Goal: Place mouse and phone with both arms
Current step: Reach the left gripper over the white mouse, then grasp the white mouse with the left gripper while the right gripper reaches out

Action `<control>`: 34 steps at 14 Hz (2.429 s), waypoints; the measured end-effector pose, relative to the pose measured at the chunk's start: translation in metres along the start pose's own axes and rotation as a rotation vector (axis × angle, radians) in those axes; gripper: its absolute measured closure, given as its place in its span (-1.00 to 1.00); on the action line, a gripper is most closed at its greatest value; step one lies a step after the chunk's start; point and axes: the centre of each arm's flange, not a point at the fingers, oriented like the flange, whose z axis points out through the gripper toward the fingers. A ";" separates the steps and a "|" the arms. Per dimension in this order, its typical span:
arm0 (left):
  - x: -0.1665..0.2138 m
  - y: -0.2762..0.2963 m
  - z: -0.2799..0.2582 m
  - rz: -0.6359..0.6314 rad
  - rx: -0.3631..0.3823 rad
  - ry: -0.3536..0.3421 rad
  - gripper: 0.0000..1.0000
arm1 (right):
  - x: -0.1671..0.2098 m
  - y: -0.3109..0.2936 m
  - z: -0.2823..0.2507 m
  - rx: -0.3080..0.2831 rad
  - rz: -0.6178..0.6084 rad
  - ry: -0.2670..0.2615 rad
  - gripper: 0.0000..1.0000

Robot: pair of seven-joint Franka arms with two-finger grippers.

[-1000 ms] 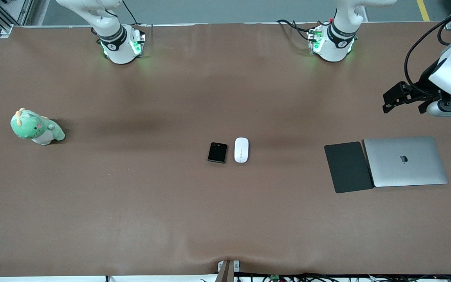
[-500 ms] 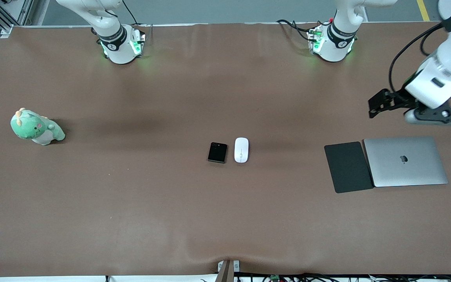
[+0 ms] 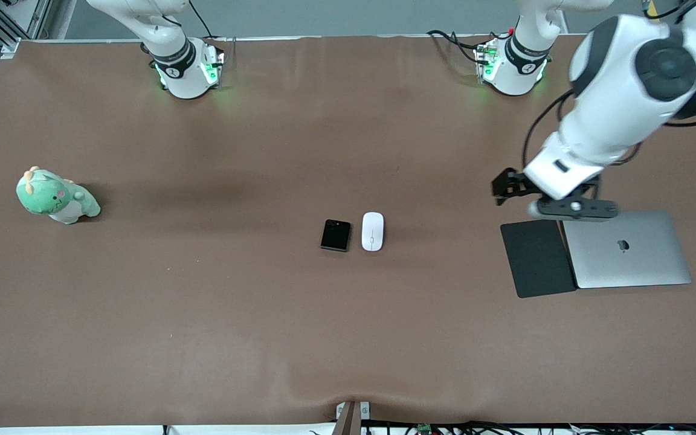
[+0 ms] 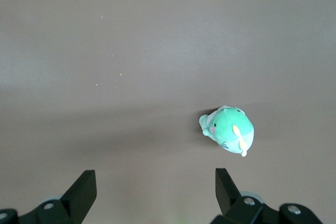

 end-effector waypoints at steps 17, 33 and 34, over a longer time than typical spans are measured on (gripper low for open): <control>-0.044 0.194 0.242 -0.073 0.051 -0.009 -1.00 | 0.000 0.000 -0.001 0.000 0.000 0.003 -1.00; -0.046 0.222 0.332 -0.078 0.063 -0.029 -1.00 | 0.029 -0.079 0.042 0.089 -0.125 -0.045 -1.00; -0.046 0.222 0.335 -0.077 0.061 -0.028 -1.00 | 0.032 -0.097 0.046 0.091 -0.154 -0.046 -1.00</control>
